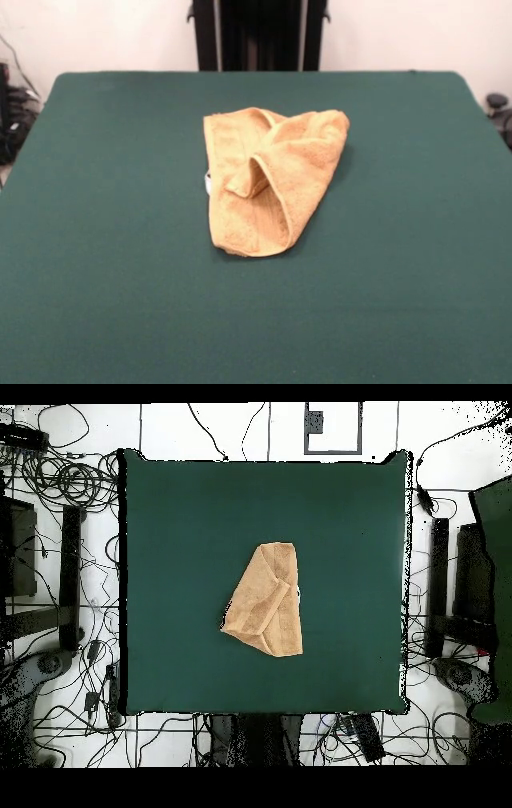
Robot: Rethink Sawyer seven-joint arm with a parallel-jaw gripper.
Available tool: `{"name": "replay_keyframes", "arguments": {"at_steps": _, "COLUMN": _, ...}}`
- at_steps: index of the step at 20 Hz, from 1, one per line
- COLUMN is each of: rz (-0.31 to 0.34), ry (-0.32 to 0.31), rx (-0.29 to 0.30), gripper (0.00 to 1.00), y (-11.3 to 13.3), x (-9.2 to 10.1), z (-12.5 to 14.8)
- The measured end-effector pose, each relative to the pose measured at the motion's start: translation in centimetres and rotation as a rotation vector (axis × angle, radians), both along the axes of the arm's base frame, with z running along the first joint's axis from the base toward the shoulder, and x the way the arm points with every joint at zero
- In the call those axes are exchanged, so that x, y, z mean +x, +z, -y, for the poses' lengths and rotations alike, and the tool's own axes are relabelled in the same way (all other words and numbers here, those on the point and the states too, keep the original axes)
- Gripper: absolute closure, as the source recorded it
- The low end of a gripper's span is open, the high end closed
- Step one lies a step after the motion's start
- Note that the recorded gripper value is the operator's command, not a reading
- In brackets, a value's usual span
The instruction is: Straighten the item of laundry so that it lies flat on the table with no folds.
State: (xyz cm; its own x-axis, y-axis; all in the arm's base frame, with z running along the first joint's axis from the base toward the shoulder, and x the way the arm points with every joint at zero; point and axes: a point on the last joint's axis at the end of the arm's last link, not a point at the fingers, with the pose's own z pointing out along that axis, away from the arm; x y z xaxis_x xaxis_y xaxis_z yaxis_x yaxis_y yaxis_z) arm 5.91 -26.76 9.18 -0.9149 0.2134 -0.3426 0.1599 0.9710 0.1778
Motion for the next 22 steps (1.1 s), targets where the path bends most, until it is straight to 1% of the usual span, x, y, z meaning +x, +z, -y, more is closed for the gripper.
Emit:
{"name": "replay_keyframes", "arguments": {"at_steps": 1, "rz": -0.008, "ry": 0.004, "rx": -0.002, "gripper": 0.00, "y": 0.1, "x": -0.1, "z": 0.0}}
{"name": "replay_keyframes", "arguments": {"at_steps": 4, "rz": -0.064, "ry": 0.034, "rx": -0.020, "gripper": 0.00, "y": 0.6, "x": -0.9, "z": 0.0}}
{"name": "replay_keyframes", "arguments": {"at_steps": 7, "rz": -0.148, "ry": 0.099, "rx": -0.056, "gripper": 0.00, "y": 1.3, "x": -1.2, "z": 0.0}}
{"name": "replay_keyframes", "arguments": {"at_steps": 10, "rz": -0.184, "ry": 0.134, "rx": -0.081, "gripper": 0.00, "y": 1.6, "x": -0.8, "z": 0.0}}
{"name": "replay_keyframes", "arguments": {"at_steps": 13, "rz": -0.200, "ry": 0.132, "rx": -0.093, "gripper": 0.00, "y": 1.5, "x": -0.8, "z": 0.1}}
{"name": "replay_keyframes", "arguments": {"at_steps": 16, "rz": -0.214, "ry": 0.057, "rx": -0.107, "gripper": 0.00, "y": 1.1, "x": -1.6, "z": 0.4}}
{"name": "replay_keyframes", "arguments": {"at_steps": 17, "rz": -0.217, "ry": 0.021, "rx": -0.109, "gripper": 0.00, "y": 0.8, "x": -1.9, "z": 0.5}}
{"name": "replay_keyframes", "arguments": {"at_steps": 18, "rz": -0.217, "ry": -0.054, "rx": -0.113, "gripper": 0.00, "y": 0.2, "x": -2.4, "z": 0.7}}
{"name": "replay_keyframes", "arguments": {"at_steps": 20, "rz": -0.217, "ry": -0.110, "rx": -0.114, "gripper": 0.00, "y": -0.4, "x": -2.9, "z": 0.9}}
{"name": "replay_keyframes", "arguments": {"at_steps": 21, "rz": -0.217, "ry": -0.167, "rx": -0.107, "gripper": 0.00, "y": -1.2, "x": -3.3, "z": 0.9}}
{"name": "replay_keyframes", "arguments": {"at_steps": 22, "rz": -0.217, "ry": -0.179, "rx": -0.106, "gripper": 0.00, "y": -1.4, "x": -3.4, "z": 0.9}}
